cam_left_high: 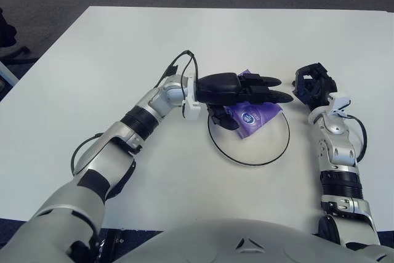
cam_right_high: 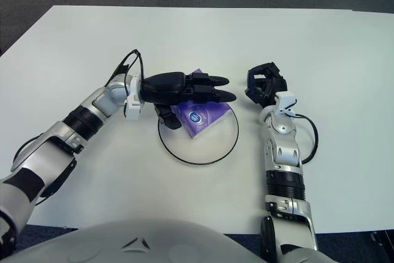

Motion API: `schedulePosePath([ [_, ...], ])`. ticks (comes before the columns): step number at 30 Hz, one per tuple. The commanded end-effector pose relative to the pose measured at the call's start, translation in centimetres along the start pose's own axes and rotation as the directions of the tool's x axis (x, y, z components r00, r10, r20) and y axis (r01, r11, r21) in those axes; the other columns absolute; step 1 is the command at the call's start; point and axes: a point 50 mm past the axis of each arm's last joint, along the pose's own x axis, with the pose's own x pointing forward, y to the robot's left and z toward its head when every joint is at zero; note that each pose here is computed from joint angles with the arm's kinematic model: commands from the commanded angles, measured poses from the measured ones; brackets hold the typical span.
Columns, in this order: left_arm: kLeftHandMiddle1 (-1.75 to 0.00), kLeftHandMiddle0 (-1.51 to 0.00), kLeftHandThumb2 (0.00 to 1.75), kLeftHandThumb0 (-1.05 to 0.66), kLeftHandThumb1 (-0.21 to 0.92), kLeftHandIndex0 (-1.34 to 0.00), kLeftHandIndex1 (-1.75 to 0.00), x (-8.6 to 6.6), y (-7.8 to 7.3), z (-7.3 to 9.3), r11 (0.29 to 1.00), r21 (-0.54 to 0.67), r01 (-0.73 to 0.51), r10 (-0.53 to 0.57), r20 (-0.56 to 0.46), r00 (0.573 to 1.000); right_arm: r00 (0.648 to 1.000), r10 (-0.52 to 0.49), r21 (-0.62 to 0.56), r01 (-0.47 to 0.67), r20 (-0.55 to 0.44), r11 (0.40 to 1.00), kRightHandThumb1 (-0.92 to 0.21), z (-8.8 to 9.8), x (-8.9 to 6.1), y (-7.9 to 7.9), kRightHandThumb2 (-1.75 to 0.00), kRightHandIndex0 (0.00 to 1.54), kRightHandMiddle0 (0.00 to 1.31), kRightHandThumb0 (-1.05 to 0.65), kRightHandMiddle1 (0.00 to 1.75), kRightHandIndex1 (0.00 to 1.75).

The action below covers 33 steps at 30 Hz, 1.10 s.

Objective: Put the tissue paper into the plate.

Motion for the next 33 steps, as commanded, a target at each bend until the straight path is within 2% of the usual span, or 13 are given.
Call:
schedulePosePath([
  [1, 0.0, -0.11, 0.98, -0.98, 0.92, -0.09, -0.07, -0.4, 0.1, 0.0, 1.0, -0.012, -0.017, 0.017, -0.008, 1.0, 0.983, -0.009, 0.023, 0.014, -0.181, 1.0, -0.73, -4.0, -1.7, 0.2, -0.76, 0.83, 0.32, -0.37, 1.75, 1.75],
  [13, -0.01, -0.09, 0.94, -0.98, 0.92, -0.08, -0.06, -1.6, 0.9, 0.4, 0.994, 0.013, -0.111, 0.111, 0.001, 0.994, 0.983, -0.01, 0.023, 0.014, -0.182, 1.0, -0.73, -4.1, -1.7, 0.1, -0.76, 0.83, 0.32, -0.37, 1.75, 1.75],
  [21, -0.01, -0.08, 0.91, -0.98, 0.92, -0.08, -0.06, -3.0, 1.7, 1.4, 0.98, 0.124, -0.158, 0.158, 0.013, 0.987, 0.983, -0.01, 0.023, 0.014, -0.183, 1.0, -0.73, -4.1, -1.6, 0.0, -0.76, 0.83, 0.32, -0.37, 1.75, 1.75],
  [33, 0.0, -0.07, 0.88, -0.98, 0.92, -0.08, -0.06, -3.3, 2.1, 2.5, 0.941, 0.271, -0.203, 0.207, 0.014, 0.978, 0.983, -0.01, 0.022, 0.015, -0.184, 1.0, -0.73, -4.2, -1.4, -0.1, -0.76, 0.83, 0.32, -0.37, 1.75, 1.75],
])
